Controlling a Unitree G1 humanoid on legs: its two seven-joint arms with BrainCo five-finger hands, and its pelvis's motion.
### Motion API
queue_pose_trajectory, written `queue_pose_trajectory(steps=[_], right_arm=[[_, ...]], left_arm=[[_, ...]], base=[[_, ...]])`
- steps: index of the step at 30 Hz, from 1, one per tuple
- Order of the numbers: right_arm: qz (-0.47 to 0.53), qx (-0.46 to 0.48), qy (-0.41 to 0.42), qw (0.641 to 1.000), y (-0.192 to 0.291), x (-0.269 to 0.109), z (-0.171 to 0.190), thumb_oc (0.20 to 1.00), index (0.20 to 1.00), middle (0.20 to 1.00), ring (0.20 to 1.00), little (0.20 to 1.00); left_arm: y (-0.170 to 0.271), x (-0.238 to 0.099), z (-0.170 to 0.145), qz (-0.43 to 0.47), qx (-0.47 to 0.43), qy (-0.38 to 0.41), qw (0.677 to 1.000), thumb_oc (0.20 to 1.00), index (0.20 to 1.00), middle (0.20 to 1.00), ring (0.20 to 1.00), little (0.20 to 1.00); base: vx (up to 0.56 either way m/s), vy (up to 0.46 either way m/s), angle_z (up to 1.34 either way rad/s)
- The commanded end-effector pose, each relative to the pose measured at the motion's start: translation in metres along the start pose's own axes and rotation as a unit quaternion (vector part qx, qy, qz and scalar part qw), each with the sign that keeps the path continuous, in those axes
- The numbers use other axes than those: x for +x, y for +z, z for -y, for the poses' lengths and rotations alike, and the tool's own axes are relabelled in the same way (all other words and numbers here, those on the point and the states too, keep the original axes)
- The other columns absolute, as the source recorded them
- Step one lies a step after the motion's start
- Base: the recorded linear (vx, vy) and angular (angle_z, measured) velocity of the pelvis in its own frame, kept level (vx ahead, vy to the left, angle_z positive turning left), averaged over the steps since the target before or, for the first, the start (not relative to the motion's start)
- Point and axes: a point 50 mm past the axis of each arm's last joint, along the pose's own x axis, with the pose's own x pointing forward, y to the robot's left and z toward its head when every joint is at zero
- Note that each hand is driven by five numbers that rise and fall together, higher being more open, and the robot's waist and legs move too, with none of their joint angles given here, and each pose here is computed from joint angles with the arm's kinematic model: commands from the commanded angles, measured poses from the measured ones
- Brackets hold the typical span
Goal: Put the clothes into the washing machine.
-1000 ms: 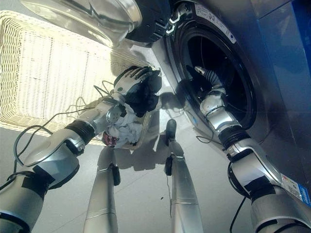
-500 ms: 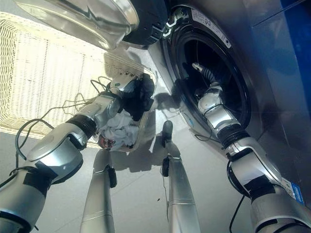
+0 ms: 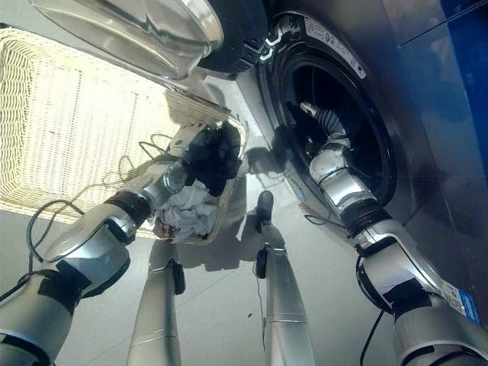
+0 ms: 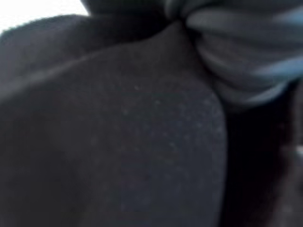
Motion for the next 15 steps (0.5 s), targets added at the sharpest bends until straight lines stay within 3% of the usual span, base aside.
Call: queue_pose_trajectory(steps=[1,8,15], right_arm=[[0.02,0.064,-0.035,0.997,0.007,0.001,0.016,1.0,1.0,1.0,1.0,1.0],[0.037,0.105,-0.05,0.992,0.01,-0.006,0.031,1.0,1.0,1.0,1.0,1.0],[0.051,0.195,-0.005,0.979,0.02,-0.015,0.037,1.0,1.0,1.0,1.0,1.0]], left_arm=[[-0.015,-0.007,-0.028,-0.003,-0.154,0.086,0.984,0.2,0.2,0.2,0.2,0.2],[0.002,-0.019,-0.054,0.091,-0.301,0.182,0.932,0.2,0.2,0.2,0.2,0.2],[0.035,-0.032,-0.064,0.212,-0.377,0.198,0.88,0.2,0.2,0.2,0.2,0.2]], base=[[-0.01,-0.041,0.03],[0.0,-0.01,0.02],[-0.01,0.005,0.06]])
